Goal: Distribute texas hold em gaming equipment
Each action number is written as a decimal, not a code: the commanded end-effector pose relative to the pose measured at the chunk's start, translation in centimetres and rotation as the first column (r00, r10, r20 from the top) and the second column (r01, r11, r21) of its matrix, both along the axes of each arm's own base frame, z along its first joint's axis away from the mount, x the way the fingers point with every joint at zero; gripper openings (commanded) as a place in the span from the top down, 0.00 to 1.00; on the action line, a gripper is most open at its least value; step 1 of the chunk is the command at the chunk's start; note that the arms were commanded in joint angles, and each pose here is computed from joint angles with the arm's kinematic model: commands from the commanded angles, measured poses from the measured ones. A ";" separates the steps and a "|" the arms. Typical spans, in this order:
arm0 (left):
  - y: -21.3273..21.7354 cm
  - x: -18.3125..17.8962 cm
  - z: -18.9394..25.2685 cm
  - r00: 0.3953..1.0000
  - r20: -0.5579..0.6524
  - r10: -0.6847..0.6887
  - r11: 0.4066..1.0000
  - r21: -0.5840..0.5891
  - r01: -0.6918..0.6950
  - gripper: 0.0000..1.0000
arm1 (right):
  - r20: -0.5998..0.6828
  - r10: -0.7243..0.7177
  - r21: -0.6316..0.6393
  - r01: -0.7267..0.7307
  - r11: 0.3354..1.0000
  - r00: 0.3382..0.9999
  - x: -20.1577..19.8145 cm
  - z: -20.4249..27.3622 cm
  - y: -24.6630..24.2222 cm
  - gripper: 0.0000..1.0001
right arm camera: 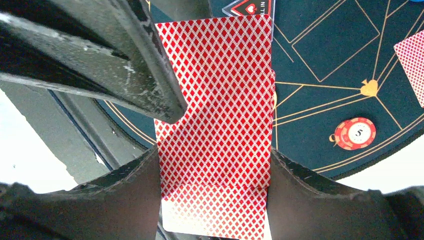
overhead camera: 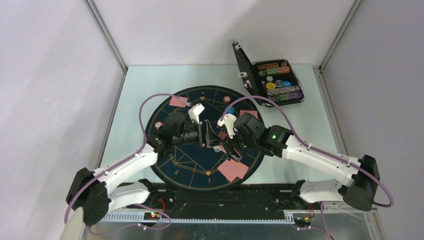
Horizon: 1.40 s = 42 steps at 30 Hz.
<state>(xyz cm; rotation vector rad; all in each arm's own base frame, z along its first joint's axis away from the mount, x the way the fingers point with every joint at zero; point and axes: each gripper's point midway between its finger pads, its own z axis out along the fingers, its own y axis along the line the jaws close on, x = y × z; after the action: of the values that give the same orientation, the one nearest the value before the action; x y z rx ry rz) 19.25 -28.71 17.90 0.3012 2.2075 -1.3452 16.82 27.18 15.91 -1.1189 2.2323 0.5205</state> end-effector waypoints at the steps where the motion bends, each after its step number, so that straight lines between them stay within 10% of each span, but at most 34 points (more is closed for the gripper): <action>1: -0.6 -0.7 3.0 0.997 0.061 -0.056 0.994 -0.095 0.061 0.32 | 0.073 0.002 0.089 -0.008 0.996 0.997 0.8 3.0 1.2 1.00; 15: 0.3 -0.7 2.8 0.998 0.058 -0.020 0.999 -0.047 0.023 0.99 | 0.079 -0.011 0.088 0.004 0.996 0.997 0.9 3.1 1.0 1.00; 34: 6.5 1.3 4.8 0.962 0.150 0.227 0.974 -0.032 -0.225 1.00 | 0.073 -0.074 0.077 0.068 0.995 0.995 1.9 2.9 0.1 1.00; 42: 11.4 9.0 4.6 0.858 0.190 0.477 0.878 -0.056 -0.475 1.00 | 0.092 -0.123 0.080 0.115 0.990 0.988 2.9 3.1 -0.2 1.00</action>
<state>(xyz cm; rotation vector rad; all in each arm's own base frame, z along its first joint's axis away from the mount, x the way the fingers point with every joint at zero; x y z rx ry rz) 23.53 -19.69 22.96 -0.0093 2.0008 -1.1060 18.47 26.06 16.06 -1.0251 2.2501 0.4479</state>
